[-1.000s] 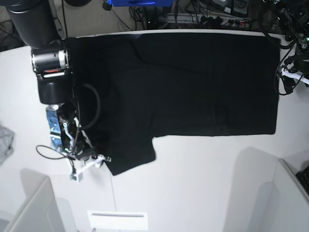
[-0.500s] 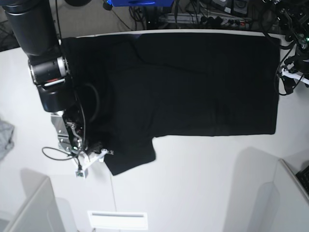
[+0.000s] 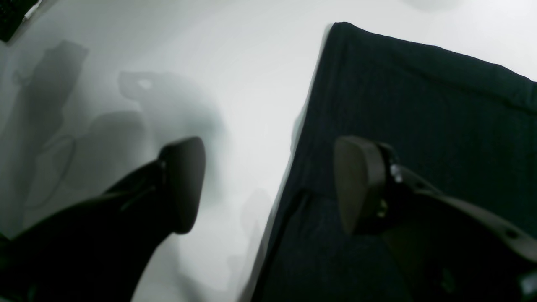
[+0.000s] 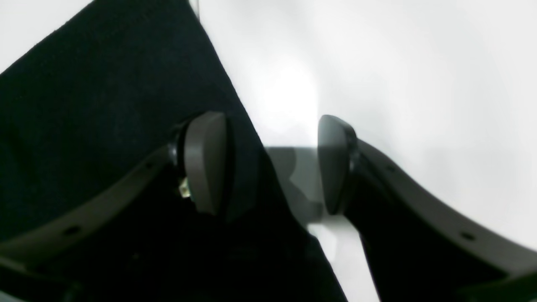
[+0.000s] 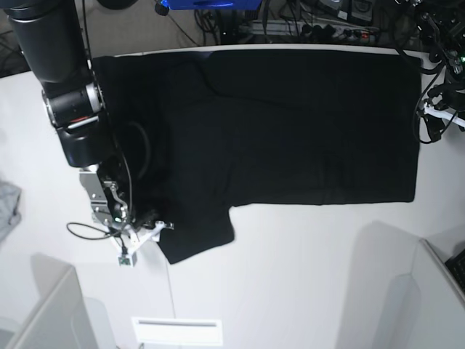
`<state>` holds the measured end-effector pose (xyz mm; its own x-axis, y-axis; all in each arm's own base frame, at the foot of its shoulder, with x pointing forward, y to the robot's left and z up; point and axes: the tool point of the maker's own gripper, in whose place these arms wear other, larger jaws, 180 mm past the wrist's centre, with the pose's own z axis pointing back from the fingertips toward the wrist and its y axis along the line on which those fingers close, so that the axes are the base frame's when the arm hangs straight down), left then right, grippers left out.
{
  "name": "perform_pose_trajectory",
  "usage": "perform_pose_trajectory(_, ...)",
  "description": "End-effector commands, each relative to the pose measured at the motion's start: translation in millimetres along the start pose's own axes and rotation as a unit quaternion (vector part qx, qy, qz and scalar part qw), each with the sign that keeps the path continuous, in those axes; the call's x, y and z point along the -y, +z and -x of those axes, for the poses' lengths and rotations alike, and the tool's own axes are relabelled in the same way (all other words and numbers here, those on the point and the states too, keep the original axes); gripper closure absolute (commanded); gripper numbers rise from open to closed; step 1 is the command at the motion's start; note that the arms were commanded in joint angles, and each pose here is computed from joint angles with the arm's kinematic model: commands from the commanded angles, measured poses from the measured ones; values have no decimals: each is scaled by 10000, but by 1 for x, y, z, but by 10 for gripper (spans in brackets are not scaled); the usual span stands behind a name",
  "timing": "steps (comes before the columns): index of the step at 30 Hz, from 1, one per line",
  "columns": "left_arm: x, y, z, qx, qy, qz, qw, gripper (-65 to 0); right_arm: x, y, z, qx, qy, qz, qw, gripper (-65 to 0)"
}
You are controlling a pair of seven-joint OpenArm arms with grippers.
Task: Fold the T-shirt properly
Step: 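Grasp the hem corners with the right and left grippers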
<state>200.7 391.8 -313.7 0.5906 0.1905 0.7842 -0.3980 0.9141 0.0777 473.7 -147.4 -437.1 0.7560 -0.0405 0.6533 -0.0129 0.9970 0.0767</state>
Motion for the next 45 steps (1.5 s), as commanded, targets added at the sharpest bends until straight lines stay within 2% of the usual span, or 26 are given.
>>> perform_pose_trajectory(1, -4, 3, -14, 213, -58, -49, 9997, -462, -2, 2, -9, -11, -21, -58, 10000, -314)
perform_pose_trajectory(5, -3, 3, -15, 234, -44, -50, 9997, -462, -12, 0, -1, -69, -8, -126, 9999, -312)
perform_pose_trajectory(7, -3, 2, -16, 241, -41, -49, 9997, -462, -13, 0, -1, -69, -9, -134, 9999, -282)
perform_pose_trajectory(13, -4, 1, -17, 218, -88, -45, 9997, -462, -13, 0, -2, -66, -24, -141, 9999, 0)
perform_pose_trajectory(20, -32, -30, -9, -170, -182, -650, 9976, -462, -14, 0, -1, -77, -9, -142, 9999, 0)
perform_pose_trajectory(25, -36, -53, -31, -105, -59, -801, 9967, -462, -14, 1, 4, -261, -5, -142, 9996, 0)
perform_pose_trajectory(30, -13, -86, -45, -296, -343, -460, 9979, -462, -14, 1, 2, -240, -31, -149, 9996, 0)
perform_pose_trajectory(35, 7, -120, -50, -527, -91, -124, 9985, -462, -14, 1, 0, -219, -29, -153, 9996, 0)
perform_pose_trajectory(40, 30, -148, -63, -482, -208, 153, 9985, -462, -14, 1, 0, -217, -36, -153, 9996, 0)
perform_pose_trajectory(45, 51, -167, -60, -600, -169, 378, 9973, -462, -14, 1, 1, -232, -37, -152, 9996, 0)
